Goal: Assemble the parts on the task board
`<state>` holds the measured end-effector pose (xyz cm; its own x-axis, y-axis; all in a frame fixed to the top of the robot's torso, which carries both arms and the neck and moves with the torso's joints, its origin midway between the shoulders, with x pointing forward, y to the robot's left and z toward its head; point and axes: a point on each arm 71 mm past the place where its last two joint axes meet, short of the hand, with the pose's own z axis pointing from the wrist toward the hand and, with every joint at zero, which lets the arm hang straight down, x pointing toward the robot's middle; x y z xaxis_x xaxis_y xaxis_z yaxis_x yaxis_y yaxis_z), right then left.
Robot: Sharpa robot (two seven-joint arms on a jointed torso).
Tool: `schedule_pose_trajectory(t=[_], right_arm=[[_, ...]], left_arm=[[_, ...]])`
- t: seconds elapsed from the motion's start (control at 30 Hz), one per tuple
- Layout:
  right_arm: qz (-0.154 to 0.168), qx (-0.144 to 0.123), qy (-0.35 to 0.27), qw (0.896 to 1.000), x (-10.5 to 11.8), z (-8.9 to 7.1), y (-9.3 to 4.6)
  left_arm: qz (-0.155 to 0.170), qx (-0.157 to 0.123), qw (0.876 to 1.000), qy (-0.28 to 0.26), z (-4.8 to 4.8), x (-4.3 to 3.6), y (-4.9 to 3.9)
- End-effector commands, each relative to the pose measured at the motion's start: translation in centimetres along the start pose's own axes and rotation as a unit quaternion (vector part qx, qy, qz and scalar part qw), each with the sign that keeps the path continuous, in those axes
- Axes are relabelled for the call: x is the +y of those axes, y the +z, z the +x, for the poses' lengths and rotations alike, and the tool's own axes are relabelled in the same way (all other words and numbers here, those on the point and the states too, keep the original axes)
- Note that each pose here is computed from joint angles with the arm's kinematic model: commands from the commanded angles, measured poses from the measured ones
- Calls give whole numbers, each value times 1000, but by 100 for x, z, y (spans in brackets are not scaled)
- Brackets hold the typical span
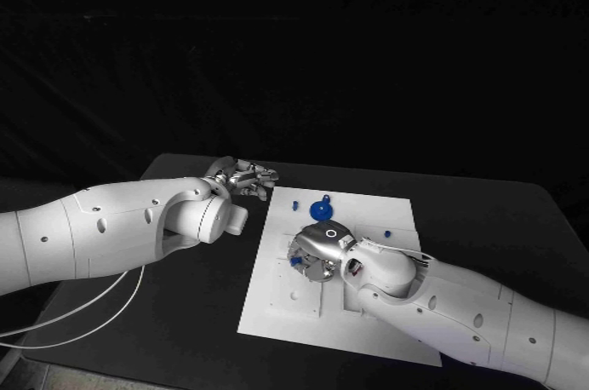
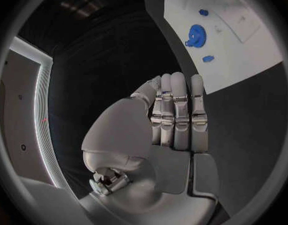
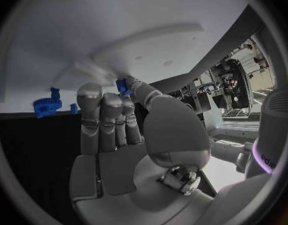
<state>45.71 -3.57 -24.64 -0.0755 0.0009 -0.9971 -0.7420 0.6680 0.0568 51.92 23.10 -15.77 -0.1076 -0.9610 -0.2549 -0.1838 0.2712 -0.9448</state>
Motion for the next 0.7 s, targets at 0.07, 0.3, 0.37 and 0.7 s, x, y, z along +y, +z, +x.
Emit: schedule_pose_trajectory(t=[0.07, 0.3, 0.37, 0.7], right_arm=[[8, 1, -4, 1000, -11, 27, 2], [13, -19, -2, 1000, -15, 0, 5], [14, -23, -1, 1000, -19, -6, 1], [44, -44, 79, 995, -142, -48, -133]], left_arm=[[3, 6, 1000, -1, 22, -25, -1], [3, 7, 1000, -1, 22, -29, -1], [3, 7, 1000, -1, 22, -29, -1], [3, 21, 1000, 1, 33, -23, -3]])
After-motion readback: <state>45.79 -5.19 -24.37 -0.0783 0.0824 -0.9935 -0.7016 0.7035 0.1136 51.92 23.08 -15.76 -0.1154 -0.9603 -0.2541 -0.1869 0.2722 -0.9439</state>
